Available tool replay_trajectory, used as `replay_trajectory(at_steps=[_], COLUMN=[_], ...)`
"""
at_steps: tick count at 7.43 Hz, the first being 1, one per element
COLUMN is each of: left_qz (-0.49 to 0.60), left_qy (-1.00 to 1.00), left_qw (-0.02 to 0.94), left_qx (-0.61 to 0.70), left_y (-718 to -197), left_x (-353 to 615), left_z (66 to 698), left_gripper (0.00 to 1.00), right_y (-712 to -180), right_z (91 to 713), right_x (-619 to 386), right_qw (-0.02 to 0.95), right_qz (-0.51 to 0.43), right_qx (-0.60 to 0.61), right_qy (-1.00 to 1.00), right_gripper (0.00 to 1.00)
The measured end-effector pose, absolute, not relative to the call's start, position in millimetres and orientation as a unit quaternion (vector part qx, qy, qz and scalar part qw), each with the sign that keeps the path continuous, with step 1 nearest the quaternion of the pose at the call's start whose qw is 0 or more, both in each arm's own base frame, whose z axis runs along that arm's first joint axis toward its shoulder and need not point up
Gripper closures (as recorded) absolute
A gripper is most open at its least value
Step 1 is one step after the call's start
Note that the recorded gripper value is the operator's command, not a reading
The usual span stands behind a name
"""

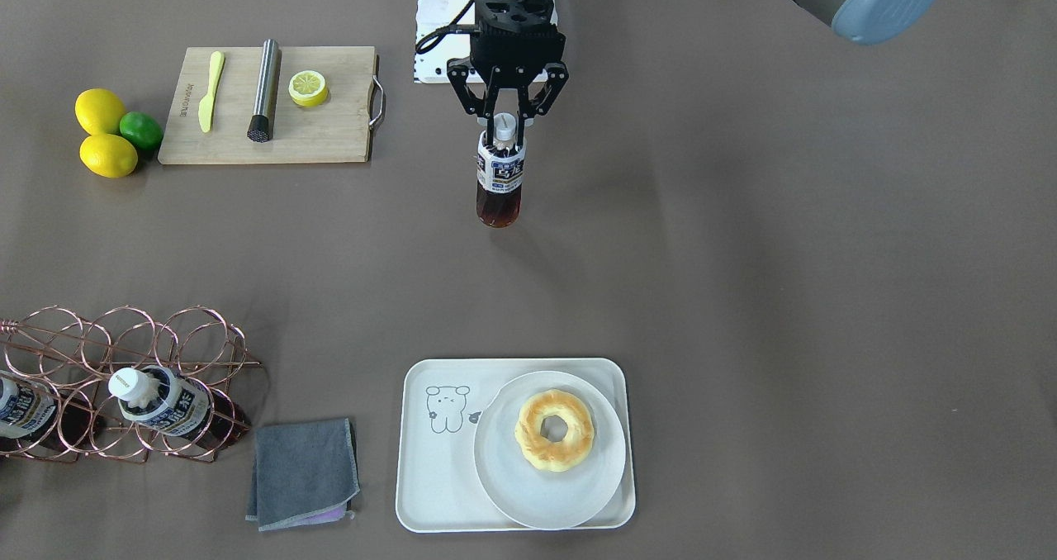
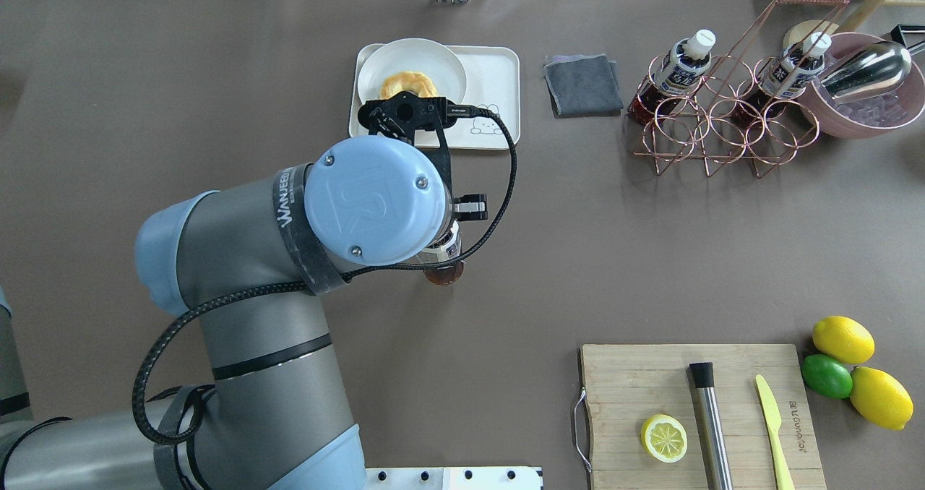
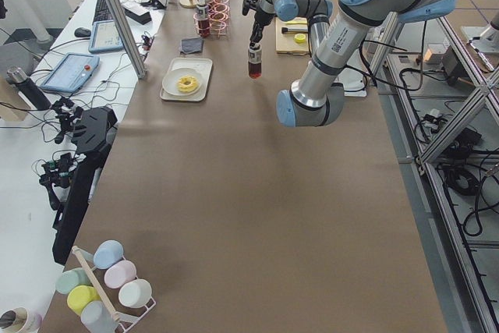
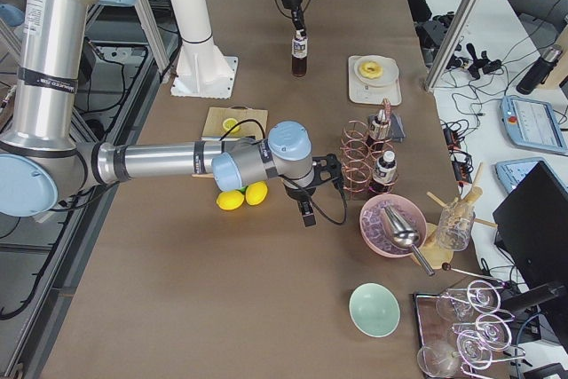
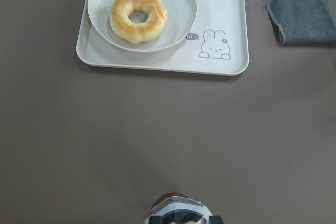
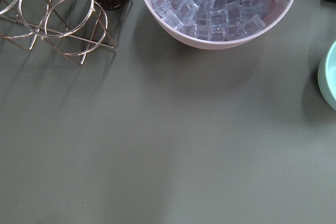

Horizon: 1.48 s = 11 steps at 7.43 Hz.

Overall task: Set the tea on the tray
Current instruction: 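Lift the bottle with the left gripper and move it onto the tray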

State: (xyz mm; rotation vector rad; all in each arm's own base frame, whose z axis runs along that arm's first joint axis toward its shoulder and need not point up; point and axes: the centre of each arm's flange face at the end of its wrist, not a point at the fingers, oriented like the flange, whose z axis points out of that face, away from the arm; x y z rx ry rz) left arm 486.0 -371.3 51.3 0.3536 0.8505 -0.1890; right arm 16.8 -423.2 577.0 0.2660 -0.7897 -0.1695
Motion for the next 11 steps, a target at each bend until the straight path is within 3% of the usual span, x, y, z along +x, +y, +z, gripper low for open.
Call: replay_trajectory(at_steps=[5, 9, 11], left_qz=[-0.121, -0.141, -0.139], left_qy=[0.365, 0.356, 0.363], left_qw=[0.905, 0.902, 0.899], left_qx=[0.180, 0.197, 0.202], left_y=[-502, -623, -652], left_x=[518, 548, 566], left_z=[-45, -51, -34], left_gripper=[1.00, 1.00, 1.00], right_y=[-411, -409, -407], right_z=[599, 605, 608], right_x=[58, 60, 60], right_qw=[0.921, 0.927, 0.927], right_qz=[-0.005, 0.009, 0.010], right_qx=[0.068, 0.038, 0.035], right_qy=[-0.382, -0.374, -0.373], right_gripper=[0.00, 0.00, 0.00])
